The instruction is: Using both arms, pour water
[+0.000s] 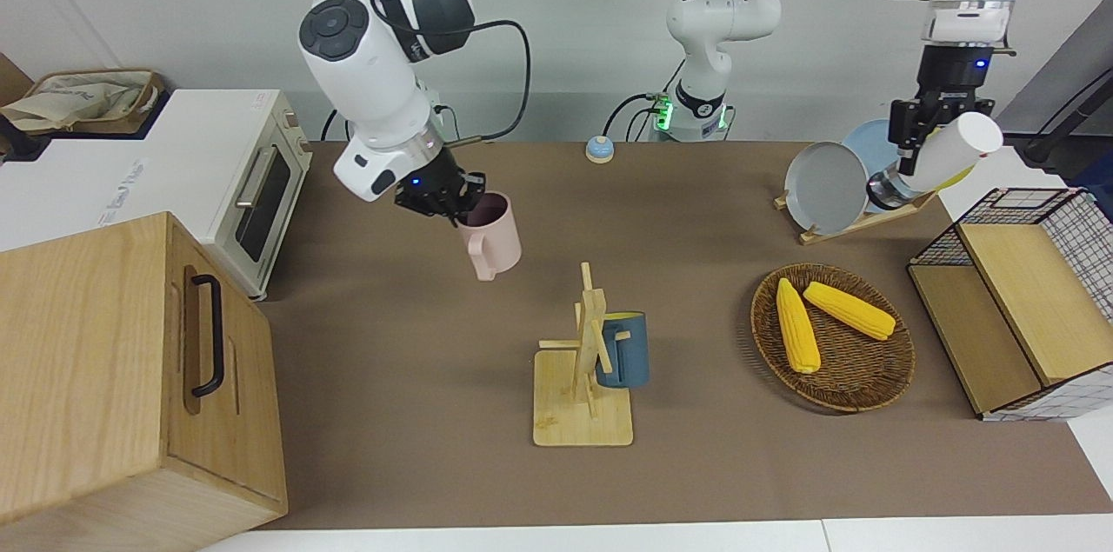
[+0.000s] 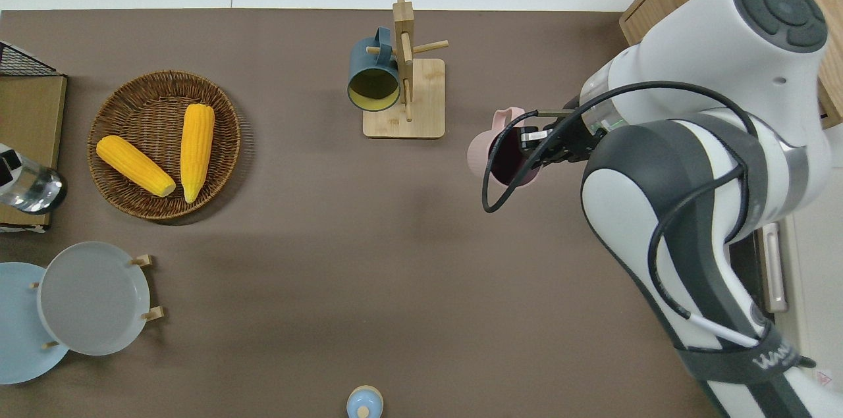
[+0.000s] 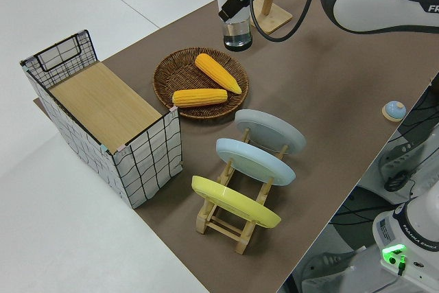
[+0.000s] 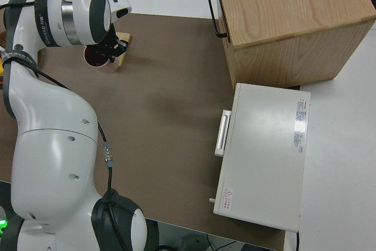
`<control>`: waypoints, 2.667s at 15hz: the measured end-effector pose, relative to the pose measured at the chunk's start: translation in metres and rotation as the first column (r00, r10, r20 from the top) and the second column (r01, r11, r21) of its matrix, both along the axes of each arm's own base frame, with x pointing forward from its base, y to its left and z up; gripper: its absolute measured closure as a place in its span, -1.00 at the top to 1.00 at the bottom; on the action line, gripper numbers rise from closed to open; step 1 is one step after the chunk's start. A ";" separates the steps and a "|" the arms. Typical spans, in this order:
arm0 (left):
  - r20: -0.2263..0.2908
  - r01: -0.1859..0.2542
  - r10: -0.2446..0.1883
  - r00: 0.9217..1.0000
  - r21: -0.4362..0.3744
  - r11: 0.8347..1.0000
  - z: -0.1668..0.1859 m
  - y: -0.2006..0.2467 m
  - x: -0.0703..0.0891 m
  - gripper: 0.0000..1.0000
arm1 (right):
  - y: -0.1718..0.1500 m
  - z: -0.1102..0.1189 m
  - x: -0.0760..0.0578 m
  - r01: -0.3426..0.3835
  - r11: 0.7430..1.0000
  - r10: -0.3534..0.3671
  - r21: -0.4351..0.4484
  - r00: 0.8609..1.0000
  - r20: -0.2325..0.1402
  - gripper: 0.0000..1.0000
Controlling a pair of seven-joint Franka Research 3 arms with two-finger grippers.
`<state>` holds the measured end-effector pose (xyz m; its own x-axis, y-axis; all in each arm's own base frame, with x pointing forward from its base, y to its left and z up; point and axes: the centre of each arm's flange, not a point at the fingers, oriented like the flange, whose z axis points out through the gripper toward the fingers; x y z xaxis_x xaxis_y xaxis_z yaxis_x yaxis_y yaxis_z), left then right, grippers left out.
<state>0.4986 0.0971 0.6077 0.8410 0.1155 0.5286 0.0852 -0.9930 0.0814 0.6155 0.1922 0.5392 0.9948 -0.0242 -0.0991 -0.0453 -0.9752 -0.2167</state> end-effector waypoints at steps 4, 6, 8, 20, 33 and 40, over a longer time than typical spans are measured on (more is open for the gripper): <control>-0.022 0.033 -0.033 0.999 -0.006 0.999 -0.021 -0.039 -0.036 0.27 | 0.081 0.008 -0.036 0.088 0.996 -0.086 0.026 0.993 -0.077 -0.89; -0.038 0.045 -0.045 0.998 -0.004 0.999 -0.033 -0.058 -0.050 0.27 | 0.137 0.004 -0.059 0.128 0.990 -0.123 0.061 0.990 -0.070 -0.89; -0.051 0.049 -0.049 0.998 -0.004 0.999 -0.043 -0.063 -0.064 0.27 | 0.180 -0.013 -0.078 0.147 0.984 -0.142 0.099 0.988 -0.056 -0.89; -0.096 0.082 -0.081 0.992 0.013 0.997 -0.076 -0.084 -0.099 0.27 | 0.287 -0.125 -0.099 0.260 0.949 -0.252 0.181 0.966 -0.065 -0.89; -0.119 0.137 -0.135 0.984 0.007 0.991 -0.087 -0.129 -0.103 0.27 | 0.319 -0.181 -0.110 0.217 0.964 -0.220 0.155 0.975 0.006 -0.89; -0.123 0.136 -0.134 0.983 0.005 0.991 -0.089 -0.131 -0.103 0.27 | 0.327 -0.198 -0.113 0.211 0.966 -0.219 0.149 0.975 0.036 -0.82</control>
